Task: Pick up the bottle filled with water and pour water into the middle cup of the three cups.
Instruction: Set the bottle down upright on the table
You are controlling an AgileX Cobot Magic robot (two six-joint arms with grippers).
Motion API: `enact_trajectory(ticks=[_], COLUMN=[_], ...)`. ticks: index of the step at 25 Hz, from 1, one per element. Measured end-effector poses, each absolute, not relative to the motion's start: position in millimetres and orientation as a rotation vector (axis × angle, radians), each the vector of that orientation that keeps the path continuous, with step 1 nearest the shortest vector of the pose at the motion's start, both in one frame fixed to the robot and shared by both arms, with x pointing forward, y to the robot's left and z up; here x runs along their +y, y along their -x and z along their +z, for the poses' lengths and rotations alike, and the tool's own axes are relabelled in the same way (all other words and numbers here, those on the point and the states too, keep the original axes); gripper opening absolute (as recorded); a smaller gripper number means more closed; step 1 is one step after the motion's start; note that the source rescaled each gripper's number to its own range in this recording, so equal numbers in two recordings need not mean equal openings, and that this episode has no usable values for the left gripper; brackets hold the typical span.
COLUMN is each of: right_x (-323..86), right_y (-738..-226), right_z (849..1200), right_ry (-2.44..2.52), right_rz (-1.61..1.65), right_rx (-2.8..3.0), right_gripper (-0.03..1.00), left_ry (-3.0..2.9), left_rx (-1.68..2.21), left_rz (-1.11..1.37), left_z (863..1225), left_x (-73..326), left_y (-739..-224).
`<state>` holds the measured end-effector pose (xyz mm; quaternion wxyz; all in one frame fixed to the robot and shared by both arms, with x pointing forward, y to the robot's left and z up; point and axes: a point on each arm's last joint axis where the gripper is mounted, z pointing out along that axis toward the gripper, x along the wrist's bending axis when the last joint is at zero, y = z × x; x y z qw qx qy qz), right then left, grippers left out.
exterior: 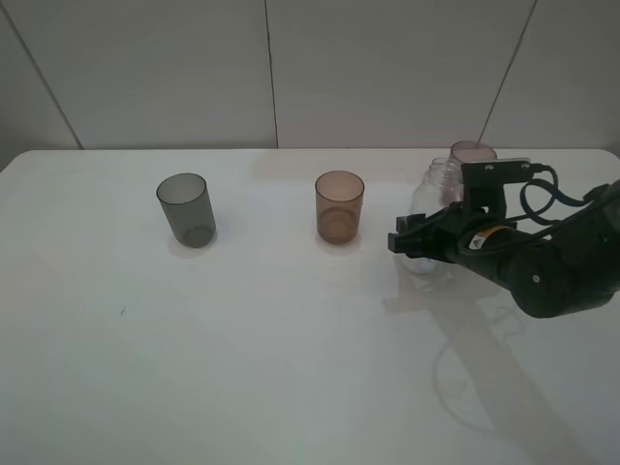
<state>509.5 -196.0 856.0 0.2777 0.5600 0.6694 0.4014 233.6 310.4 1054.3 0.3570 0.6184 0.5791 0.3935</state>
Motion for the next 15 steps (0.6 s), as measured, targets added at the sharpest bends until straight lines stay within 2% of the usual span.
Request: enact_trajectory(ticks=[1, 2, 4, 5, 6, 7, 9, 15], right_x=[-196, -196, -196, -196, -196, -196, -196, -196], right_y=[-509, -510, -510, -510, -510, -511, -511, -512], right_z=[856, 856, 857, 857, 857, 858, 859, 883], right_ry=[-1.503, -1.502, -1.498, -1.495, -1.493, -1.486, -1.467, -1.396], right_rz=[1.077, 1.079, 1.085, 1.088, 1.092, 1.097, 1.094, 1.155], right_rx=[1.797, 1.795, 1.789, 1.787, 1.782, 1.777, 1.779, 1.726], right_gripper=[0.08, 0.2, 0.57, 0.72, 0.83, 0.89, 0.95, 1.0], left_ry=[-1.596, -1.596, -1.596, -1.596, -1.596, -1.596, -1.596, -1.596], left_rx=[1.495, 1.495, 1.495, 1.495, 1.495, 1.495, 1.495, 1.495], left_rz=[1.016, 1.016, 1.016, 1.016, 1.016, 1.016, 1.016, 1.016], left_z=[1054, 1054, 1054, 1054, 1054, 1054, 1054, 1054], left_x=[310, 310, 310, 310, 310, 310, 310, 310], left_y=[-234, -234, -234, -234, -234, -234, -234, -234])
